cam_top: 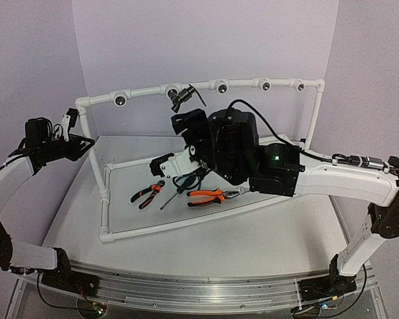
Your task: Install the water faucets
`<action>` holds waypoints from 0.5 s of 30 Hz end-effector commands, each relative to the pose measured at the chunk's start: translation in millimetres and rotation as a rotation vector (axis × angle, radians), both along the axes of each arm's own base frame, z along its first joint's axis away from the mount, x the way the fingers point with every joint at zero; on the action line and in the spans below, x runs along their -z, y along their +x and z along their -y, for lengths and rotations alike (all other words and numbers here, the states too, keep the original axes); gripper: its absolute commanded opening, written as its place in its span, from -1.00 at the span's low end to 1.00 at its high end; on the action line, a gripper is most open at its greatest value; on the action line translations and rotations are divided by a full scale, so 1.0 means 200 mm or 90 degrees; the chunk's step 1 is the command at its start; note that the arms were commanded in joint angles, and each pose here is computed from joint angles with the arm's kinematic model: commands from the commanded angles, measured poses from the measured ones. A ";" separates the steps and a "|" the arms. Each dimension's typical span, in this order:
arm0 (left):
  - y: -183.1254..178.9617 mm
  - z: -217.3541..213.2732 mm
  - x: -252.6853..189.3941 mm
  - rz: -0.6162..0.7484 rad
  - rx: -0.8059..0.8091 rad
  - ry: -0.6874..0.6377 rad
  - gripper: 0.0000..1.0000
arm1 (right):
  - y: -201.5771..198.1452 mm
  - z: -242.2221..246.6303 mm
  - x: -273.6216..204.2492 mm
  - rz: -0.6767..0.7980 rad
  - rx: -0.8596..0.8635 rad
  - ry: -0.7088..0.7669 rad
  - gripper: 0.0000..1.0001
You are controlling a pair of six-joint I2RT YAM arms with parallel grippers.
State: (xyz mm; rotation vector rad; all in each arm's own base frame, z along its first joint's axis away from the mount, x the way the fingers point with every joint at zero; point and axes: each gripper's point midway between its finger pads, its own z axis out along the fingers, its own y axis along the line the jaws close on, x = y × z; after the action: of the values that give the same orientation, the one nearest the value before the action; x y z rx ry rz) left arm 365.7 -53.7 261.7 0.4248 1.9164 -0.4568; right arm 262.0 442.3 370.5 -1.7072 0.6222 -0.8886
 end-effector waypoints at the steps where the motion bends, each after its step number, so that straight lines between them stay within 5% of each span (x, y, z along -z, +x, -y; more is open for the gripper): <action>1: -0.25 -0.02 0.49 -0.320 -0.068 -0.045 -1.00 | 0.10 0.02 -0.11 0.027 -0.007 0.001 0.76; 6: -0.16 -0.02 0.41 -0.206 -0.031 0.007 -1.00 | 0.26 -0.01 -0.19 0.044 0.017 0.082 0.76; 15: -0.14 0.01 0.48 -0.115 0.025 0.106 -1.00 | 0.39 -0.07 -0.22 0.073 0.025 0.079 0.71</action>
State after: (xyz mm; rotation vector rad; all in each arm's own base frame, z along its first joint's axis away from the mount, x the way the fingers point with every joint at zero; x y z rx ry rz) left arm 365.0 -56.7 250.0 0.4954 1.8496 -0.4067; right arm 334.3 451.4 376.7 -1.6369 0.6519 -0.9365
